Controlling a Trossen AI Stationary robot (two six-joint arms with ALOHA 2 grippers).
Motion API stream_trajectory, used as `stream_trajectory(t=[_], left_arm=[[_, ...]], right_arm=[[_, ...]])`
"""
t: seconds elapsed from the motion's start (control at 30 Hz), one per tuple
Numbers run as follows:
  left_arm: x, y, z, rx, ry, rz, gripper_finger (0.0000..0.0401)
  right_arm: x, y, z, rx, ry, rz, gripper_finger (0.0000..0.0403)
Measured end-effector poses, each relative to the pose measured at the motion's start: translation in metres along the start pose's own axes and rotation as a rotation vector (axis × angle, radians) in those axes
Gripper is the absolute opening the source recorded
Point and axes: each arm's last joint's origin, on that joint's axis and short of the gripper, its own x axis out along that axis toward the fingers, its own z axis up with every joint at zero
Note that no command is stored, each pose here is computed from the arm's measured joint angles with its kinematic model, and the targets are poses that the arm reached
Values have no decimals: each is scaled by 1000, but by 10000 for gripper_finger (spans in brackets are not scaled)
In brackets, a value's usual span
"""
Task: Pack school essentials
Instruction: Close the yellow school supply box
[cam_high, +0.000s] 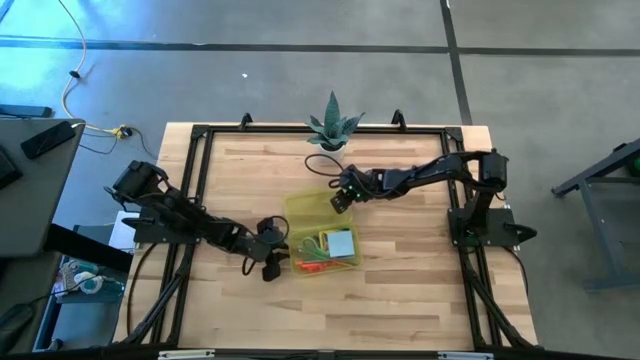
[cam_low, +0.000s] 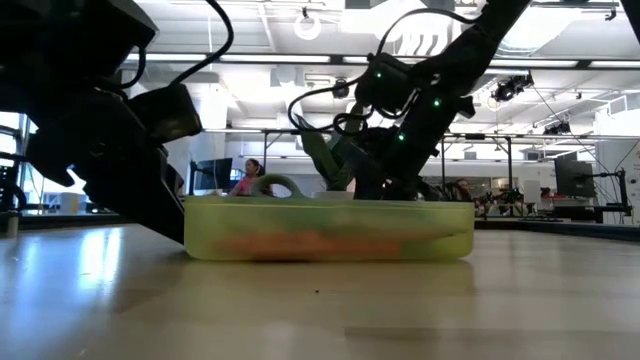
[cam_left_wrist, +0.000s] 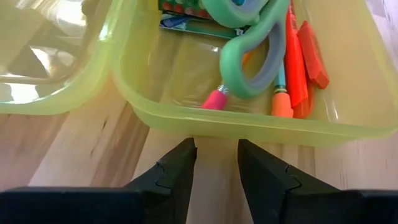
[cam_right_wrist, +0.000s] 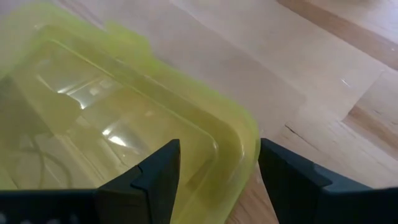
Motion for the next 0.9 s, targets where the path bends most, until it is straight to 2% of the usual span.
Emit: stream_trajectory(t=[0.53,0.9], left_arm=[[0,1,0,-3,0,15,115],[4,19,3,46,29,124,115]], right_arm=[[-9,20,5,-58,-6,1,202],[-17,35,5,-101,3,-31,202]])
